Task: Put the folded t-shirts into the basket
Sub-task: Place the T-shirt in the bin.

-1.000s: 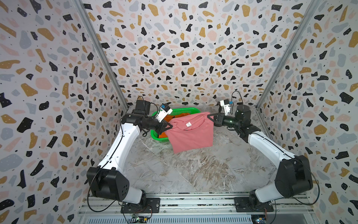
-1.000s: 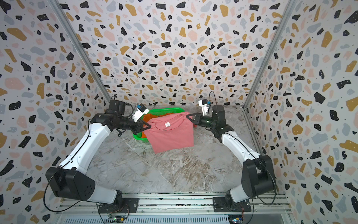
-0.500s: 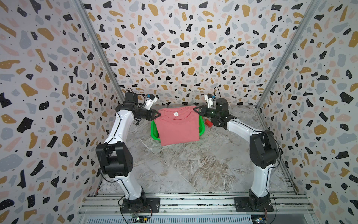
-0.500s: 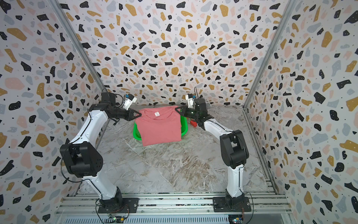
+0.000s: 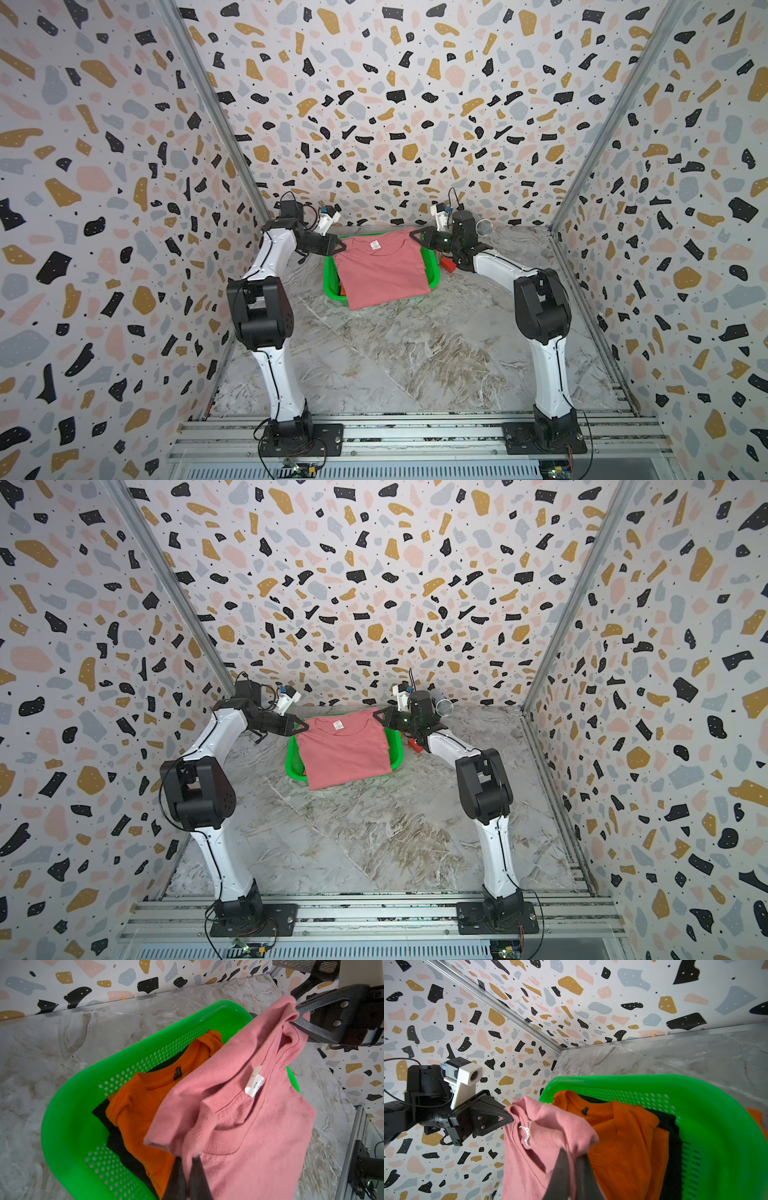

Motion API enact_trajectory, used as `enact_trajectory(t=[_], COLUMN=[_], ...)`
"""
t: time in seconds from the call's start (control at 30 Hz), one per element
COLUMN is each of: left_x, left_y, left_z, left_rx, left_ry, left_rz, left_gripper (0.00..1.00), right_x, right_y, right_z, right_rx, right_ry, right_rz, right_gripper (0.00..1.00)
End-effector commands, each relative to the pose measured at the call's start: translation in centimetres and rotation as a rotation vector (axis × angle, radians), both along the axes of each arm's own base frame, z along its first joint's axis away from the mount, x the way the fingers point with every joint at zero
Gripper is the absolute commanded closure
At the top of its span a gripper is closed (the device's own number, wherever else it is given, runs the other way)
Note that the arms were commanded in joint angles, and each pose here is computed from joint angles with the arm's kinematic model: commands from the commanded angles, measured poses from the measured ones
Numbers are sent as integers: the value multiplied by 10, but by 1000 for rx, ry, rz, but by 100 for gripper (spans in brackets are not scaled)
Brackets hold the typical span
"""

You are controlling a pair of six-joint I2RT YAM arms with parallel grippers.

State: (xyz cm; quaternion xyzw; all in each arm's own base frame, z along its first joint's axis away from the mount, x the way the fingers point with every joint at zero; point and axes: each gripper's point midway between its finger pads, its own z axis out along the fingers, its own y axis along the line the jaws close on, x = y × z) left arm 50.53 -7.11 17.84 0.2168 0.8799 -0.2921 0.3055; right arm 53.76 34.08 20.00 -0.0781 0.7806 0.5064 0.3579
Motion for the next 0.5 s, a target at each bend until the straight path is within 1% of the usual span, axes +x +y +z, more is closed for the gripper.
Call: enact_trajectory(t=[0.0,0.33,0.4,0.43,0.47], left_x=[20,43,48,50,52], left_y=[9,14,14,13,12], left_z=[6,-27,-30,-34,-36], left_rx=[21,60,63,65,67], left_ry=[-53,-11,-4,4,10], left_rz=[21,17,14,12,12], left_gripper=[100,100,100,100,92], right_x=[16,30,33,33,35], right_y=[-2,5,3,3,2], right_z=[37,8,4,2,0], right_rx=[16,9,4,2,-2], right_ry=[-138,-100,-96,-95,-91], right_rz=[-30,-32,-49,-54,-63], right_gripper=[100,100,92,86,71])
